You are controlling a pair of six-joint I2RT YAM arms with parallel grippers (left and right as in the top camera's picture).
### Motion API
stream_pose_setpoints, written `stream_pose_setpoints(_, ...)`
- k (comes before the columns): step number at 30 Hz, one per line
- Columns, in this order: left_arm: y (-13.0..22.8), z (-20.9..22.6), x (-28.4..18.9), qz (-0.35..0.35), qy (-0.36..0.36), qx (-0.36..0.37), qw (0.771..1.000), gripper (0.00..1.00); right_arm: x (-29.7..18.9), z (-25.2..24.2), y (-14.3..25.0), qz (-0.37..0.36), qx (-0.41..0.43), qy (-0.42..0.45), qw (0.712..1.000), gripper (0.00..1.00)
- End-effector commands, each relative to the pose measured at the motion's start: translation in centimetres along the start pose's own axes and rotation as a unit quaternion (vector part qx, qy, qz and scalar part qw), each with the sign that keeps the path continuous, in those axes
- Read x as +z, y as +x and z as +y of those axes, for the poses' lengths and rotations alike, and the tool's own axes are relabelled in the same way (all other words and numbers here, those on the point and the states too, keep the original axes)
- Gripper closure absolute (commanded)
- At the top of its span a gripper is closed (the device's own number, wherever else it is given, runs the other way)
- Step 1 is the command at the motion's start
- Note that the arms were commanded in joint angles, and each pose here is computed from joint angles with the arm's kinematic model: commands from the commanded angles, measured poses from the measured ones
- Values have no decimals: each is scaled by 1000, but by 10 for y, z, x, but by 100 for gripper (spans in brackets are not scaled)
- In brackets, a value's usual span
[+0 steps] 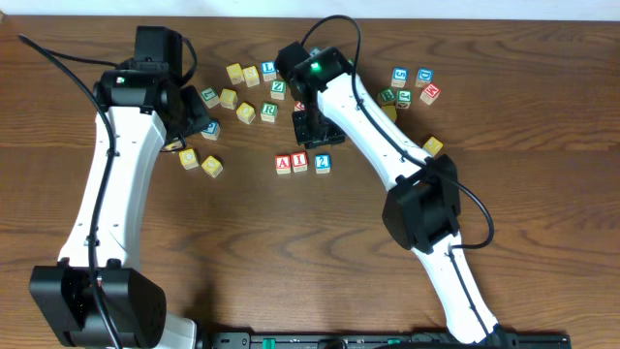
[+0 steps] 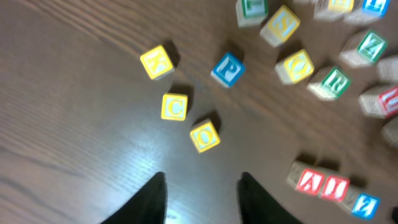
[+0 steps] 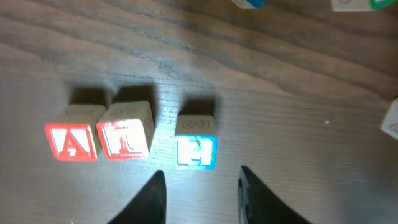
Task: Spell out AI2
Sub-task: 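Carry the 2 block and set it right of the I block, then push the blue 2 block against the I block with the right gripper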
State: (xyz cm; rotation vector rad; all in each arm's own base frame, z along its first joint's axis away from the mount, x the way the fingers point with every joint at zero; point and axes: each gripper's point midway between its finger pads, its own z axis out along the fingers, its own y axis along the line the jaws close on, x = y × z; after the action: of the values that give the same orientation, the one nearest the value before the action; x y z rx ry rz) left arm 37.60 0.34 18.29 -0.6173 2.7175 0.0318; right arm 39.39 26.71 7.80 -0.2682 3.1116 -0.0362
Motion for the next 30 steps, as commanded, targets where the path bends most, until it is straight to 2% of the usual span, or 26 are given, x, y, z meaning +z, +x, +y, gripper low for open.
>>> stream_pose_setpoints(1,13,2,3,21,-11,18,1000,68,-24,-13,-2,-3,-8,-23,1000,72)
stream_pose_setpoints(3,19,2,3,31,-15,23,999,73,-23,-19,6,19,-15,-27,999,76)
stream_pose_setpoints(8,37,1,13,55,-24,37,998,92,-14,-31,17,53,-16,-15,998,94)
stream_pose_setpoints(10,43,0,22,60,-25,41,997,92,-5,-31,18,58,-16,-14,998,99)
stream_pose_setpoints(15,50,-2,41,57,-21,42,997,92,24,-31,23,73,-8,-8,997,99)
stream_pose_setpoints(30,38,-8,43,33,-9,39,999,92,66,-10,33,93,11,-56,994,99)
